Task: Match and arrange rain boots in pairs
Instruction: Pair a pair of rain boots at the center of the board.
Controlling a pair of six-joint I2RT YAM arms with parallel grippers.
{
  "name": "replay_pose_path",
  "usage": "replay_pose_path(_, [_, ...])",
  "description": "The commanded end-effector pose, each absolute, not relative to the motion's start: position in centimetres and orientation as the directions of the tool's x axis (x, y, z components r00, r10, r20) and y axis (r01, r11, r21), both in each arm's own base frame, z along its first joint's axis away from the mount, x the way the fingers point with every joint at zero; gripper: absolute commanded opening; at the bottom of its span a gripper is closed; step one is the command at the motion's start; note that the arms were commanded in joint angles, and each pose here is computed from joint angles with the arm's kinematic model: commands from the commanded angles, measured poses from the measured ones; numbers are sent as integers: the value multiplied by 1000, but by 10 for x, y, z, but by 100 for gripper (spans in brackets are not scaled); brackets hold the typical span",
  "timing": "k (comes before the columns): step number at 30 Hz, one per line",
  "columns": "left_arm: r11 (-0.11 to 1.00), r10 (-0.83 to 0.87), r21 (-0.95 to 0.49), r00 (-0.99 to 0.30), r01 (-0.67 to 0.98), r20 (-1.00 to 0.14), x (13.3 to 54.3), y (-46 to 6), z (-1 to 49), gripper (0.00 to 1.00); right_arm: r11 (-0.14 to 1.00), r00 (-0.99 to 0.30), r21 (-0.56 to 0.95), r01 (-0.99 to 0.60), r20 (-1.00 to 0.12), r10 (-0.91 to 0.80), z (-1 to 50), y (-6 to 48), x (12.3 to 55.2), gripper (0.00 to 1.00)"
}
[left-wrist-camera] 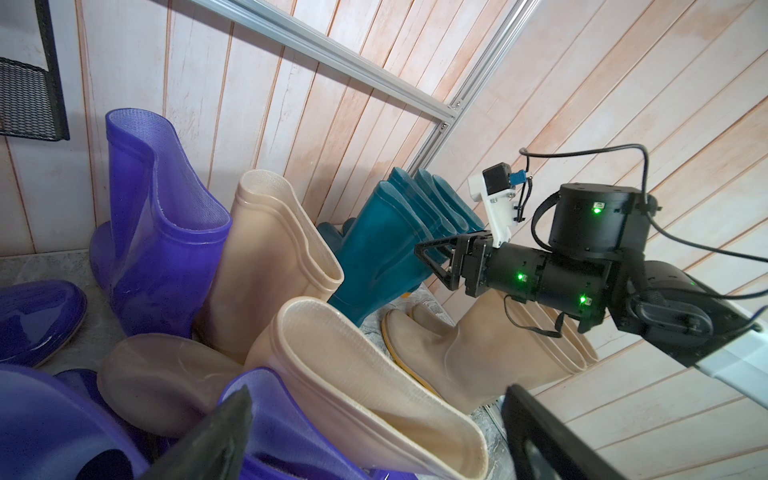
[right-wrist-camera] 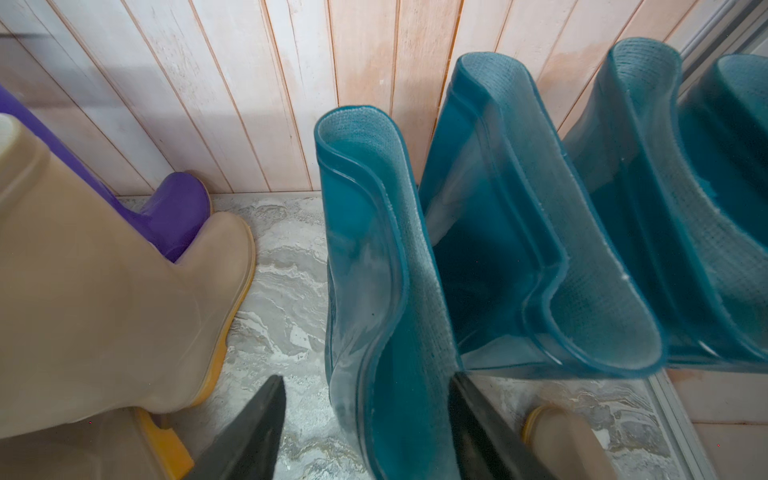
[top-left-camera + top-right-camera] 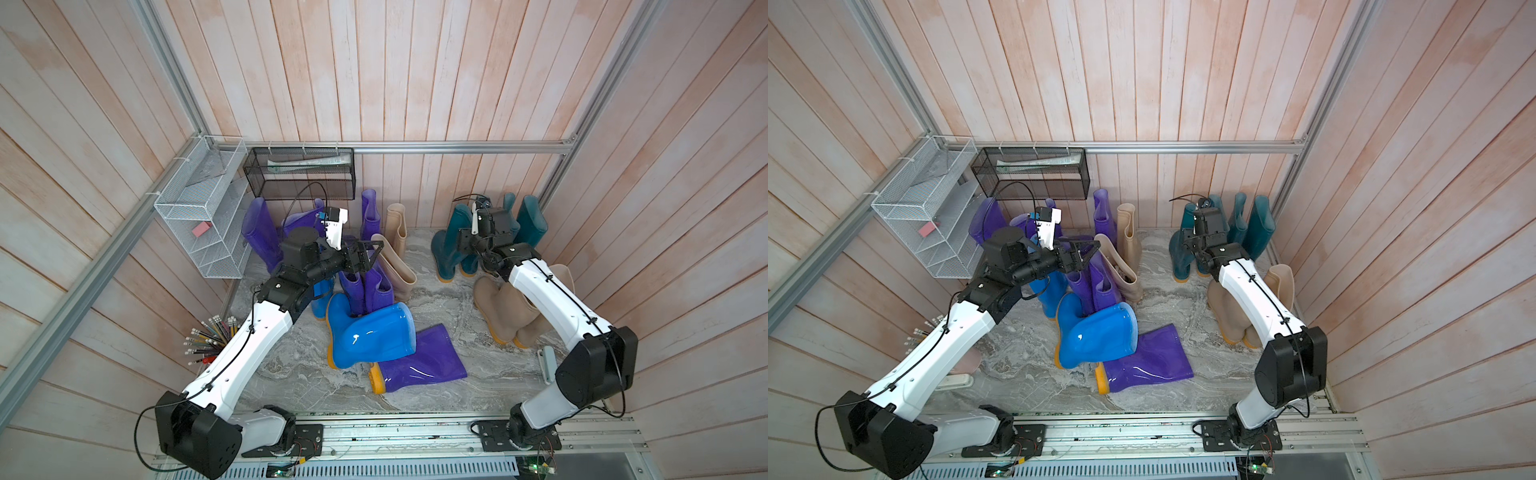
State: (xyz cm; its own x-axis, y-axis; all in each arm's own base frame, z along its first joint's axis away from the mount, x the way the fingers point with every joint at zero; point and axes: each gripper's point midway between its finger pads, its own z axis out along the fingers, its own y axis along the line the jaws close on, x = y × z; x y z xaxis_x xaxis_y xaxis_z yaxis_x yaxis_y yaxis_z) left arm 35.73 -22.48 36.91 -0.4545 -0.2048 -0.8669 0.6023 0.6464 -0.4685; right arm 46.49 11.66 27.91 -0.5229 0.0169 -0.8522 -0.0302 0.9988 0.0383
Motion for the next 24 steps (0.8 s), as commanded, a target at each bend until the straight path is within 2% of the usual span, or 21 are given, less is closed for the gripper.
replay_pose_path(1, [635,-214,-447,-412,631,-886,350,-224,389,96,995,-492,88,-52,-869,51,301,118,454,66])
replay_pose_path(4, [631,-213,-455,-423,628,-881,351,-226,386,96,979,-465,155,-131,-882,78,319,128,447,69])
replay_pose_path(14, [620,-211,-469,-443,629,-872,353,-229,381,96,983,-459,177,-56,-879,132,312,103,440,74])
replay_pose_path(20, [613,-211,-472,-444,633,-871,351,-230,382,96,968,-517,228,-103,-844,144,283,115,446,76])
replay_pose_path(24, [616,-211,-467,-438,635,-874,350,-229,384,96,974,-560,215,-77,-817,137,259,113,460,74])
